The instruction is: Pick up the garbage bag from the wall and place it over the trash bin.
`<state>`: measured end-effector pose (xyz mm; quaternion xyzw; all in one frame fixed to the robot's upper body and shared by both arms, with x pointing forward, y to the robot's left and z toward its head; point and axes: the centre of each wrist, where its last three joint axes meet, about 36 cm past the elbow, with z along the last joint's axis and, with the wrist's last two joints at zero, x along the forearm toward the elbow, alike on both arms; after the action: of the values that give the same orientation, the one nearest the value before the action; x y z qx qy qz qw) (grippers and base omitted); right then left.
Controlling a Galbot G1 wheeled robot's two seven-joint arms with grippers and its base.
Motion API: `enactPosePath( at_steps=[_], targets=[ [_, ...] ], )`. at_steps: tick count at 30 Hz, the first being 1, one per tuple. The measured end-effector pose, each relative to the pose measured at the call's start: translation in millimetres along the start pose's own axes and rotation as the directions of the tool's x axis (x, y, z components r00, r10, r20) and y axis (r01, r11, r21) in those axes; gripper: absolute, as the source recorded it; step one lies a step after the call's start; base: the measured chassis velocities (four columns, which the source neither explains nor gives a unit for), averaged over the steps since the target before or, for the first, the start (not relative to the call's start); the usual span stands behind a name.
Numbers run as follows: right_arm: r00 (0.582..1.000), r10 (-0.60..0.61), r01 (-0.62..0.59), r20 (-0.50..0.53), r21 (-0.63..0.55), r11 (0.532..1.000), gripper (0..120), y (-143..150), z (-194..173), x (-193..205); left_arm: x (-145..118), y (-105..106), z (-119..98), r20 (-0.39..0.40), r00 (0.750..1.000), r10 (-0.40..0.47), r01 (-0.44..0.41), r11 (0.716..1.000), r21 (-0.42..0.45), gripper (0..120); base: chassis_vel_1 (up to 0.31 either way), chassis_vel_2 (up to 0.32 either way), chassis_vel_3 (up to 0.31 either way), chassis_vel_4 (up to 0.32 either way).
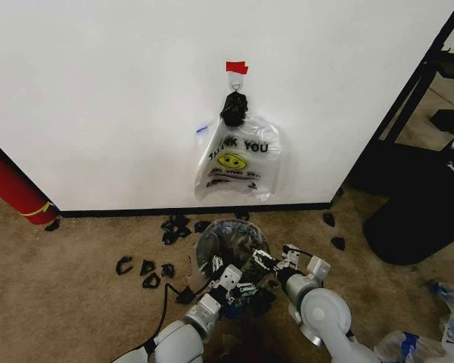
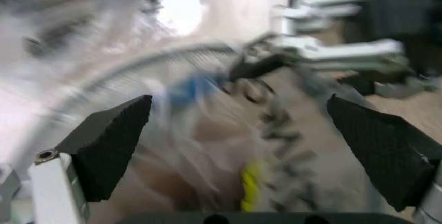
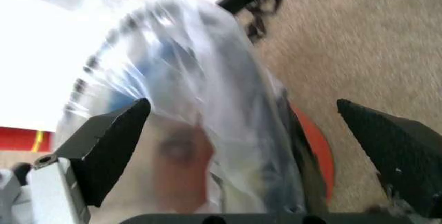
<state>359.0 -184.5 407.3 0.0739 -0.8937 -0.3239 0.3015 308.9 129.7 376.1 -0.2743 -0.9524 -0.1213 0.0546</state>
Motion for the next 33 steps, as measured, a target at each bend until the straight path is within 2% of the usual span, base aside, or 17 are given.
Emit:
enactPosePath(
  at_steps=[4, 5, 9, 10, 13, 14, 15, 16, 17, 18, 19, 22, 23, 24, 26, 28, 33],
  targets=[
    [0.999, -0.02, 0.019, 0.043, 0.029, 0.999, 100, 2.4, -7.2, 10.9, 9.0, 25.3, -9.9, 0.023, 0.997, -0.071, 0.071, 0.997, 0.006, 100, 0.0, 0.0, 0.0, 0.0],
    [0.995, -0.039, 0.035, 0.087, 0.051, 0.998, 100, 4.4, -12.1, 21.0, 17.2, 39.9, -16.1, 0.04, 0.992, -0.118, 0.117, 0.993, 0.023, 100, 0.0, 0.0, 0.0, 0.0],
    [0.967, -0.078, 0.052, 0.243, 0.111, 0.992, 100, 6.4, -22.9, 44.9, 36.0, 61.4, -31.8, 0.095, 0.972, -0.214, 0.203, 0.972, 0.115, 100, 0.0, 0.0, 0.0, 0.0],
    [0.967, -0.078, 0.052, 0.243, 0.111, 0.992, 100, 6.4, -22.9, 44.9, 36.0, 61.4, -31.8, 0.095, 0.972, -0.214, 0.203, 0.972, 0.115, 100, 0.0, 0.0, 0.0, 0.0],
    [0.882, -0.105, 0.008, 0.46, 0.209, 0.978, 100, 0.1, -32.2, 74.4, 51.3, 81.8, -54.7, 0.193, 0.921, -0.337, 0.287, 0.925, 0.247, 100, 0.0, 0.0, 0.0, 0.0],
    [0.838, -0.115, -0.022, 0.533, 0.243, 0.97, 100, -3.1, -33.3, 86.5, 55.4, 89.9, -60.7, 0.226, 0.893, -0.388, 0.32, 0.903, 0.287, 100, 0.0, 0.0, 0.0, 0.0],
    [0.803, -0.123, -0.049, 0.583, 0.27, 0.962, 100, -6.1, -32.5, 95.3, 60.0, 96.0, -63.8, 0.255, 0.863, -0.436, 0.349, 0.88, 0.322, 100, 0.0, 0.0, 0.0, 0.0],
    [0.803, -0.123, -0.049, 0.583, 0.27, 0.962, 100, -6.1, -32.5, 95.3, 60.0, 96.0, -63.8, 0.255, 0.863, -0.436, 0.349, 0.88, 0.322, 100, 0.0, 0.0, 0.0, 0.0],
    [0.758, -0.136, -0.083, 0.638, 0.301, 0.95, 100, -10.8, -29.4, 105.2, 66.0, 100.2, -64.8, 0.273, 0.83, -0.486, 0.38, 0.852, 0.359, 100, 0.0, 0.0, 0.0, 0.0],
    [0.746, -0.14, -0.091, 0.651, 0.309, 0.947, 100, -12.1, -28.1, 107.9, 67.7, 101.1, -64.9, 0.277, 0.821, -0.499, 0.389, 0.844, 0.369, 100, 0.0, 0.0, 0.0, 0.0],
    [0.698, -0.16, -0.126, 0.698, 0.34, 0.932, 100, -17.8, -22.4, 119.5, 75.6, 105.7, -63.2, 0.289, 0.776, -0.56, 0.429, 0.805, 0.409, 100, 0.0, 0.0, 0.0, 0.0],
    [0.614, -0.184, -0.194, 0.768, 0.373, 0.907, 100, -27.8, -5.7, 144.2, 94.1, 118.4, -53.2, 0.292, 0.682, -0.67, 0.513, 0.723, 0.463, 100, 0.0, 0.0, 0.0, 0.0],
    [0.614, -0.184, -0.194, 0.768, 0.373, 0.907, 100, -27.8, -5.7, 144.2, 94.1, 118.4, -53.2, 0.292, 0.682, -0.67, 0.513, 0.723, 0.463, 100, 0.0, 0.0, 0.0, 0.0],
    [0.588, -0.196, -0.219, 0.785, 0.388, 0.896, 100, -30.8, 0.0, 152.2, 104.3, 120.1, -49.9, 0.28, 0.664, -0.693, 0.533, 0.702, 0.472, 100, 0.0, 0.0, 0.0, 0.0],
    [0.546, -0.215, -0.273, 0.81, 0.414, 0.868, 100, -34.2, 9.2, 164.0, 120.8, 116.5, -49.3, 0.281, 0.651, -0.705, 0.547, 0.692, 0.471, 100, 0.0, 0.0, 0.0, 0.0],
    [0.519, -0.219, -0.307, 0.826, 0.419, 0.854, 100, -34.3, 18.0, 171.2, 130.2, 108.4, -53.3, 0.305, 0.652, -0.694, 0.544, 0.709, 0.449, 100, 0.0, 0.0, 0.0, 0.0],
    [0.499, -0.189, -0.347, 0.846, 0.395, 0.85, 100, -31.8, 31.4, 174.0, 130.2, 93.6, -62.1, 0.325, 0.665, -0.672, 0.528, 0.731, 0.431, 100, 0.0, 0.0, 0.0, 0.0]
  ],
)
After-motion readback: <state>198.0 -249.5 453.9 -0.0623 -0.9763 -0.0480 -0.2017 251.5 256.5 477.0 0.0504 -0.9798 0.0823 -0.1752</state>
